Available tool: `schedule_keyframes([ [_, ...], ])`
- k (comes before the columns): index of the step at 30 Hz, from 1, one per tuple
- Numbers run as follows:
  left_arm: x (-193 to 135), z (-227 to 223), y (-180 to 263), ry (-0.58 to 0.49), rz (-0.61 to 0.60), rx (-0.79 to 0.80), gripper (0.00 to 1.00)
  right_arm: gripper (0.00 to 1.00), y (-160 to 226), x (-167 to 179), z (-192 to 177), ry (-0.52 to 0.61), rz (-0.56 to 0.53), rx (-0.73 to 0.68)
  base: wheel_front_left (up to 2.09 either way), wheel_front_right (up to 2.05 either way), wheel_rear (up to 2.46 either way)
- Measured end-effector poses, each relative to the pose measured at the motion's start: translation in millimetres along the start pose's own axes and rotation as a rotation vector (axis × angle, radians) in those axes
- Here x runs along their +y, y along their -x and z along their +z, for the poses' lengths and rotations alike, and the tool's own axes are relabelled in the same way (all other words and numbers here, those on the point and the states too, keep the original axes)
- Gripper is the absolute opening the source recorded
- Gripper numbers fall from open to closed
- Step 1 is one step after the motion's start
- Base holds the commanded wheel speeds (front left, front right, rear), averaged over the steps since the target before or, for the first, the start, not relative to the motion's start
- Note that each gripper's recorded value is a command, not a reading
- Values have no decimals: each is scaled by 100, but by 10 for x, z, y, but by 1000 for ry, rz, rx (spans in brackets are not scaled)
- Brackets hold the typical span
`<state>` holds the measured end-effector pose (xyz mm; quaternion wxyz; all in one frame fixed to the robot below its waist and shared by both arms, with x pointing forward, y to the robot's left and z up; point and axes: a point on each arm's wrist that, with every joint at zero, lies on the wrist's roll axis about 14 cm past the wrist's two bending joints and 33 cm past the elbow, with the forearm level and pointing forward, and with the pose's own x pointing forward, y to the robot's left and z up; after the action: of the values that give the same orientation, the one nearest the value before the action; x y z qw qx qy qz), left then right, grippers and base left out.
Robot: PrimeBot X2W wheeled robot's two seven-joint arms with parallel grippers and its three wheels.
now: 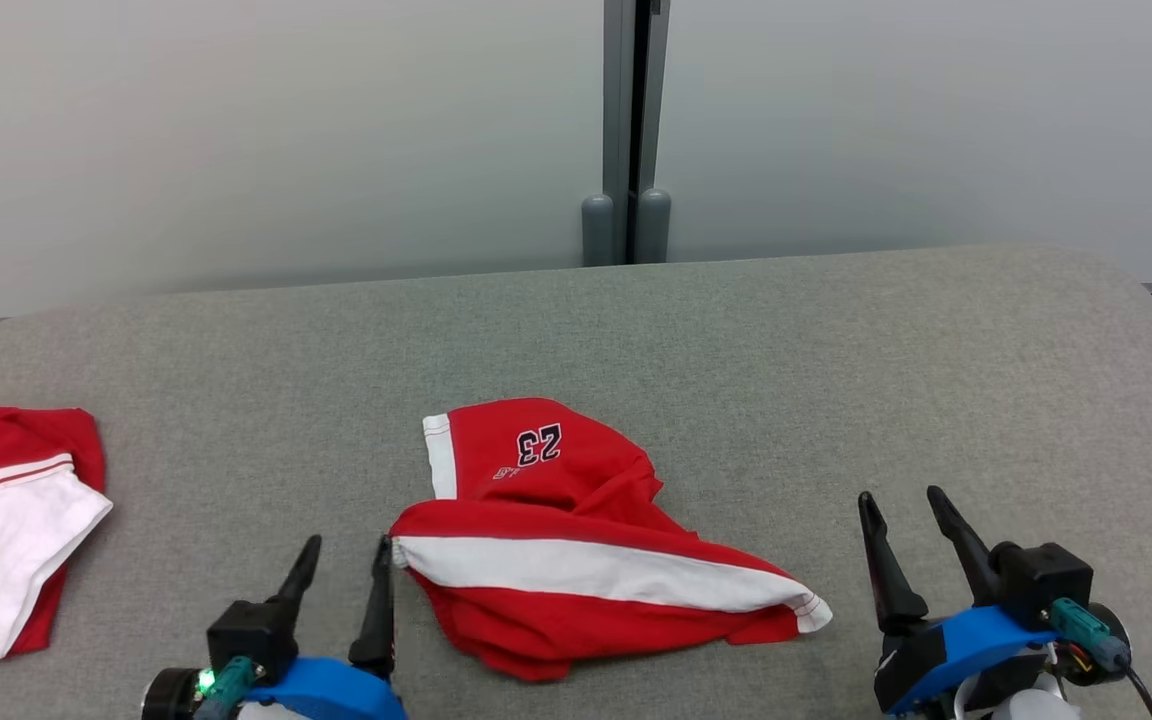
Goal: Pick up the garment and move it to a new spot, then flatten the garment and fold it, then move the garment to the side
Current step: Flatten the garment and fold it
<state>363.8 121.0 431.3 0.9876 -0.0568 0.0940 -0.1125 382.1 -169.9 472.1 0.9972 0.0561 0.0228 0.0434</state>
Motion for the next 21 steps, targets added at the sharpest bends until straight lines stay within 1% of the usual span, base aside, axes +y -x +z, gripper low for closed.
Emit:
schedule_keyframes([
  [4,177,226,8,15,105,-83,100,100,-27,81,116,-7,21,-38,0,0,0],
  [8,242,268,65,5,155,-105,100,100,-43,149,187,-10,41,-61,0,0,0],
  [11,235,200,108,12,166,-89,100,100,-4,197,100,-10,54,-36,0,0,0],
  [12,236,151,129,10,168,-75,100,100,31,213,6,-10,58,-8,0,0,0],
  [18,199,116,126,21,156,-66,100,100,42,237,-92,-10,65,22,0,0,0],
  [21,168,97,123,32,153,-61,100,100,83,233,-249,-9,64,71,0,0,0],
])
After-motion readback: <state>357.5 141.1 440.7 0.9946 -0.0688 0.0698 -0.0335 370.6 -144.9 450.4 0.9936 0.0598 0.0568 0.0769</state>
